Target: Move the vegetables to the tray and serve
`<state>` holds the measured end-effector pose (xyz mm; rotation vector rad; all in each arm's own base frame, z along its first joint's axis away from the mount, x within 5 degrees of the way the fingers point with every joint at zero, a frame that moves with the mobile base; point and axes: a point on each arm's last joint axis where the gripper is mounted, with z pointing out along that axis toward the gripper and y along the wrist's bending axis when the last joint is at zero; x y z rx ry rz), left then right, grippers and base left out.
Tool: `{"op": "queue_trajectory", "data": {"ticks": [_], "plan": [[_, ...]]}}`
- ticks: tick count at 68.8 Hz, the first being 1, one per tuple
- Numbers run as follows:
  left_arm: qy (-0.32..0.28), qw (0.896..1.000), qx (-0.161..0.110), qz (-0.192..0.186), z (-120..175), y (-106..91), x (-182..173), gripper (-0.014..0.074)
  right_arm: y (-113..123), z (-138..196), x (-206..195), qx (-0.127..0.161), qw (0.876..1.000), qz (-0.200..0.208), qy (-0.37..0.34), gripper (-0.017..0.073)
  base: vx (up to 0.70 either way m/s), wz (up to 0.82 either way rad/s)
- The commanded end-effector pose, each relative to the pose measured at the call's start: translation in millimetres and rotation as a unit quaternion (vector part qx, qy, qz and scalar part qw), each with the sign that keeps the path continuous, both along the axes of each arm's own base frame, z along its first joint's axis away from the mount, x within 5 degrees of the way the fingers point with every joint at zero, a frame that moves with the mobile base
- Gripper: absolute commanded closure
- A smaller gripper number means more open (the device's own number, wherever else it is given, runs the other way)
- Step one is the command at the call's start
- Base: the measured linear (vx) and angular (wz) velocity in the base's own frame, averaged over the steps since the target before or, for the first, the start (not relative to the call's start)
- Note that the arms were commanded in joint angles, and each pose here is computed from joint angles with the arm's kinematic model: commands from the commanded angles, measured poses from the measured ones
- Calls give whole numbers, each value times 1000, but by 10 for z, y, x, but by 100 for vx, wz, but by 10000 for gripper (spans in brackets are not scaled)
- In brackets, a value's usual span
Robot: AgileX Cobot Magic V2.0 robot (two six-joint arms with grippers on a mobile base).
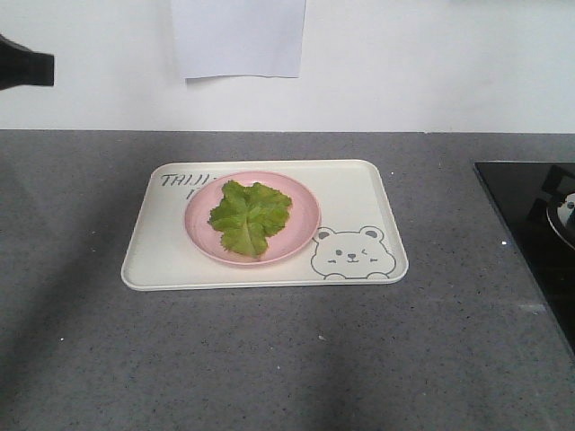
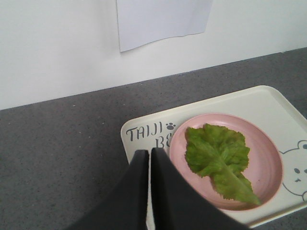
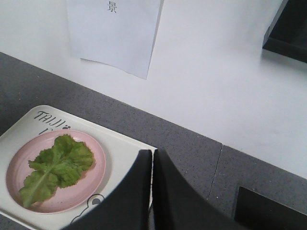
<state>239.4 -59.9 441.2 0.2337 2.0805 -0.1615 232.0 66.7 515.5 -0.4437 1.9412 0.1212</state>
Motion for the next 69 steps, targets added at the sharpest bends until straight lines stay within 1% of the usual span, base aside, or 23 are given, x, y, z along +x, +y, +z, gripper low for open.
{"op": "queue_trajectory", "data": {"ticks": [1, 12, 22, 27, 32, 36, 45, 52, 69], "plan": [[-66, 998, -20, 0, 100, 35, -169, 602, -48, 210, -162, 8, 998, 1, -61, 568, 0, 0], [-74, 997, -23, 0, -100, 72, -314, 602, -72, 253, -252, 7, 998, 2, -70, 568, 0, 0], [-78, 997, -25, 1, -204, 97, -415, 602, -80, 263, -272, -16, 997, 10, -80, 568, 0, 0], [-81, 996, -26, 1, -204, 106, -450, 602, -83, 224, -283, -18, 996, 10, -82, 568, 0, 0], [-85, 996, -27, 1, -187, 112, -475, 602, -85, 76, -282, -15, 996, 8, -89, 568, 0, 0], [-87, 996, -27, 1, -185, 112, -475, 602, -99, -70, -327, -5, 995, 5, -97, 568, 0, 0], [-83, 996, -26, 1, -191, 113, -477, 602, -142, -459, -466, -6, 996, 1, -93, 568, 0, 0], [-84, 996, -26, 1, -189, 113, -476, 602, -193, -635, -630, -9, 995, -2, -100, 568, 0, 0], [-80, 996, -25, 1, -198, 113, -478, 602, -283, -1114, -964, -8, 997, -4, -80, 568, 0, 0]]}}
